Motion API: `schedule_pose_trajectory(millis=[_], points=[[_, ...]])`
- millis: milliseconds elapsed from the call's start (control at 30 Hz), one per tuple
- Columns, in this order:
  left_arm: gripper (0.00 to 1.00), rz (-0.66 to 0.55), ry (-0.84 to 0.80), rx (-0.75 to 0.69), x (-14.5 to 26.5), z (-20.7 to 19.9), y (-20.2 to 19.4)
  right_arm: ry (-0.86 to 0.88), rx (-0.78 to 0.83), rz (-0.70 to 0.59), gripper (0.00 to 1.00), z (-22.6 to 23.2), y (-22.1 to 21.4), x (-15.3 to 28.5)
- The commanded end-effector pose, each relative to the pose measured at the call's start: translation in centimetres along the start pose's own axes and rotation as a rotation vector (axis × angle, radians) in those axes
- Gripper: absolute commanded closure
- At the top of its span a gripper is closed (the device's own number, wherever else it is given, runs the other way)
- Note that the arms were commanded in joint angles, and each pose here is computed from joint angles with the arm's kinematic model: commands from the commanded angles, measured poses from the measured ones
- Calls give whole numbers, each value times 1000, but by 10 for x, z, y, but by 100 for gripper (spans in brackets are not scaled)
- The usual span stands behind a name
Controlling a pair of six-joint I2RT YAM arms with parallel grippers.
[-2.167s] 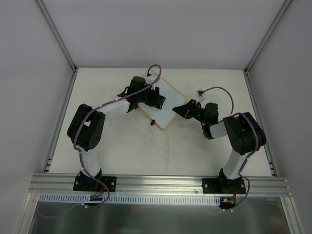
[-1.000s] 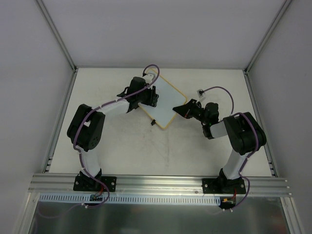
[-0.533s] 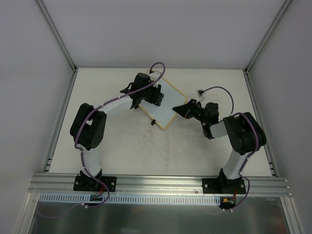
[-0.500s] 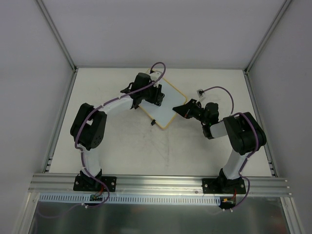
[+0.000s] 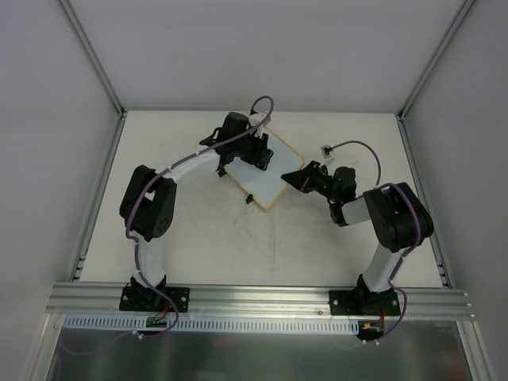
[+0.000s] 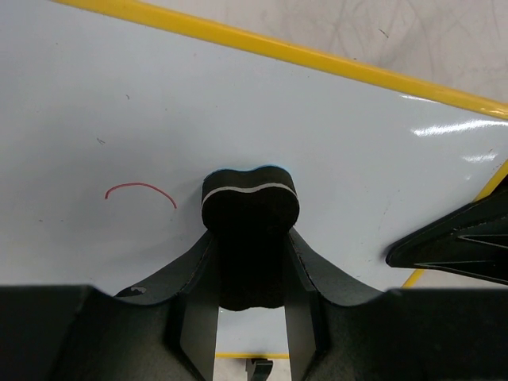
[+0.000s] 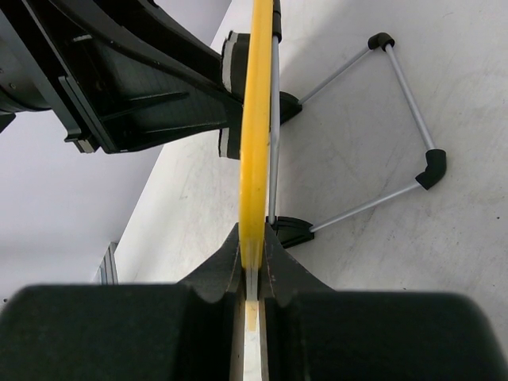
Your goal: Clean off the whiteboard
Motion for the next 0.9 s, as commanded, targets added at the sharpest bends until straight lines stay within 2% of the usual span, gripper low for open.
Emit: schedule_pose_trajectory(millis=[0,300,500,867], points=[[100,-54,-25,-22,-13,12,17,301,220,-99,100,47,27,-9],[100,-78,53,52,-11,69,29,298,214,-97,100,45,27,-9],[100,-78,105,85,-9,89,27,300,218,-97,100,46,27,-10],[100,-112,197,228,10,149,27,300,219,-97,100,46,27,-10]])
Point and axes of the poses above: each gripper's point midway between its finger pads, its own x axis back along the fingers, its own z axis along the line the jaws close on, y = z × x, the point moved 10 cm from there along x, back along the fingers, and after that the axes turned 4 degrees about x, right-handed, at the moved point
